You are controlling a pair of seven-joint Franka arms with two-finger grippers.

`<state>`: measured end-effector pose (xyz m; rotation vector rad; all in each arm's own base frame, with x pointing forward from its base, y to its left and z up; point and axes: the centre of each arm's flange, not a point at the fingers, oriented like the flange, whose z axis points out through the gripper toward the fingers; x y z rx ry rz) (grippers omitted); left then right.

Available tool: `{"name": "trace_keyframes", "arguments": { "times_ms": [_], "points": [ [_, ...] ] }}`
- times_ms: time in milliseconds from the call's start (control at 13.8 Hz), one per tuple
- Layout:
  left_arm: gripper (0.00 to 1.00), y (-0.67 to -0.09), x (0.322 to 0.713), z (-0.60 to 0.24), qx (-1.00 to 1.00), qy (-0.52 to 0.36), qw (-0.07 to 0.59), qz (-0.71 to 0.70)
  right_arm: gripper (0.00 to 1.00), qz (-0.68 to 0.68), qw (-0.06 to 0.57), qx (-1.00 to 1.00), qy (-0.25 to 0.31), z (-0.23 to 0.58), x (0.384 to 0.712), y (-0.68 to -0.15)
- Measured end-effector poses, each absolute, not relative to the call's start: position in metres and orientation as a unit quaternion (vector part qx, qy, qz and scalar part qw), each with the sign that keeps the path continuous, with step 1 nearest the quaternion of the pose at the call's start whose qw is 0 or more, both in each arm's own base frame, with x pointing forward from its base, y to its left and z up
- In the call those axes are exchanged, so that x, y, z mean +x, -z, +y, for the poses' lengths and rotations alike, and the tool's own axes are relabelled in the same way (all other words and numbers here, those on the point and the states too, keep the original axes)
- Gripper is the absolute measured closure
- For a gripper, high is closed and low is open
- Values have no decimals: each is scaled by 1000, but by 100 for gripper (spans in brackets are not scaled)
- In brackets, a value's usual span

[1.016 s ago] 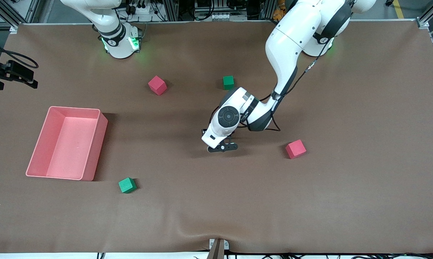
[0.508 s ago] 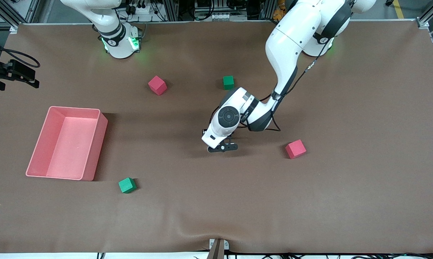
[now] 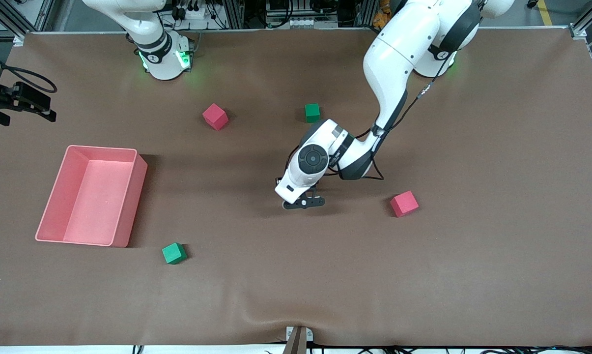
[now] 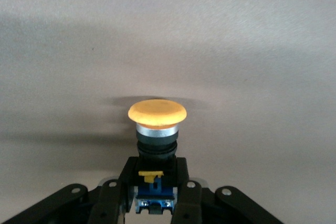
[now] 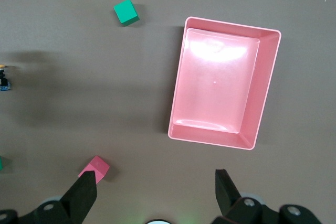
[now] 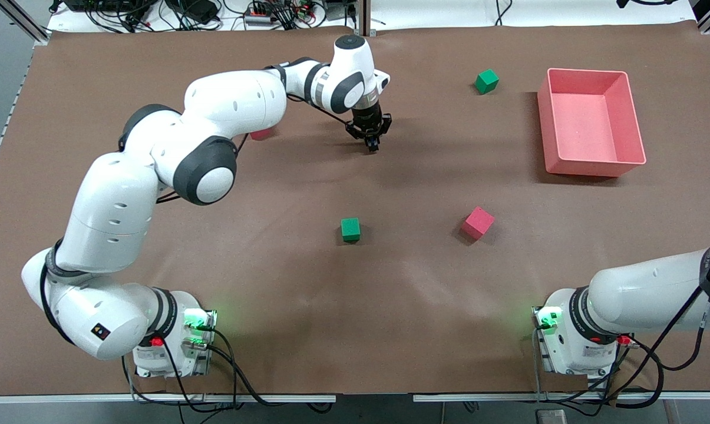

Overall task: Place and upright button with both arms
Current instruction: 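Lift the button with the left gripper and carry it toward the green cube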

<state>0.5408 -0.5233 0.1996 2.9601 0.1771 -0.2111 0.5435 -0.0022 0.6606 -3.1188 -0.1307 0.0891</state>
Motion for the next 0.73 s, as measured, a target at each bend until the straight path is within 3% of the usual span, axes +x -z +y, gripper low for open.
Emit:
{"name": "trace_keyframes", "arguments": {
  "times_ms": [363,726],
  "points": [
    [67,-248,545,-532,993,33,90,74,0,-47,9,-998,-27,3,544,-661],
    [67,-275,498,-578,990,-72,28,116,0,-47,9,-999,-21,3,545,-662]
  ]
}}
